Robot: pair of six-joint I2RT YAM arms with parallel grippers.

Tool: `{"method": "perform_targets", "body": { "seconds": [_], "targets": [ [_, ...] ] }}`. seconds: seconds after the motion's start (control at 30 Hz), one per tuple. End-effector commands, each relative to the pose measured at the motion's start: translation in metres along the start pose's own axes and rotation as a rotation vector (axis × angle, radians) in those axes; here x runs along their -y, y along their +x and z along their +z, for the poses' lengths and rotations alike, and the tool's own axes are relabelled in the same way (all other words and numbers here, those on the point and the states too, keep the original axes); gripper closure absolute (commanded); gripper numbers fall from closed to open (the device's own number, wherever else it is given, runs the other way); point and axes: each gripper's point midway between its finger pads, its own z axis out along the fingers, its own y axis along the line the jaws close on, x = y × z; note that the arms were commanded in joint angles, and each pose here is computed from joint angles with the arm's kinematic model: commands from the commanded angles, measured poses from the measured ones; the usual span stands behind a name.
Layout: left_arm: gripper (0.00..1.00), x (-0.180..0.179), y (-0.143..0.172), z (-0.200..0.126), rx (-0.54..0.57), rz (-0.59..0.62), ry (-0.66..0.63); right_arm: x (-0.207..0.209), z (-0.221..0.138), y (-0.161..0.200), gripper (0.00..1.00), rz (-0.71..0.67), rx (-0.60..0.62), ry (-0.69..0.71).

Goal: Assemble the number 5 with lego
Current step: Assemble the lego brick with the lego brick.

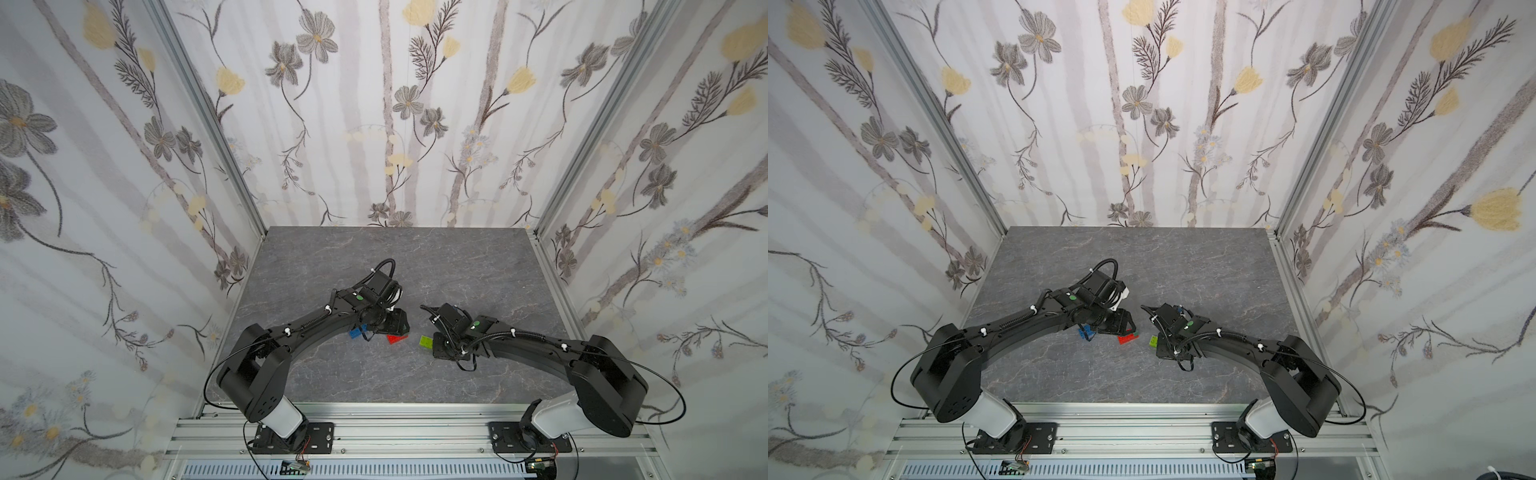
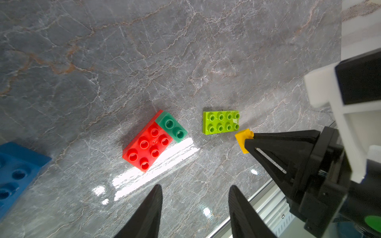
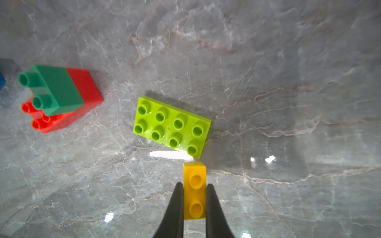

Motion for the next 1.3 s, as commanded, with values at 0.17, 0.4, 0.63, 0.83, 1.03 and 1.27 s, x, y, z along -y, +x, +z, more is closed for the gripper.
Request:
{"method": "perform_targets", "body": {
  "seconds": [0.17,0.4,0.63,0.83,1.03,1.27],
  "targets": [
    [0.48,-0.003,-0.002,0.003,0.005,-0.003,-0.016,0.008,0.004,0.001,0.86,0.002,0.0,0.039],
    [0.48,-0.007,0.0,0.002,0.004,-0.007,-0.03,0.009,0.002,-0.022,0.86,0.013,0.053,0.065],
    [0.48,-0.01,0.002,0.002,0.003,-0.01,-0.042,0.005,0.003,-0.035,0.86,-0.008,0.068,0.07],
    [0.48,-0.01,0.0,-0.001,0.021,-0.008,-0.049,0.003,-0.014,-0.045,0.86,-0.057,0.13,0.057],
    [0.48,-0.009,-0.001,-0.002,0.035,-0.014,-0.041,0.004,-0.019,-0.058,0.86,-0.156,0.192,0.101],
    [0.48,-0.011,0.001,-0.003,0.042,-0.028,-0.045,0.005,-0.011,-0.063,0.86,-0.186,0.22,0.12]
  ]
}}
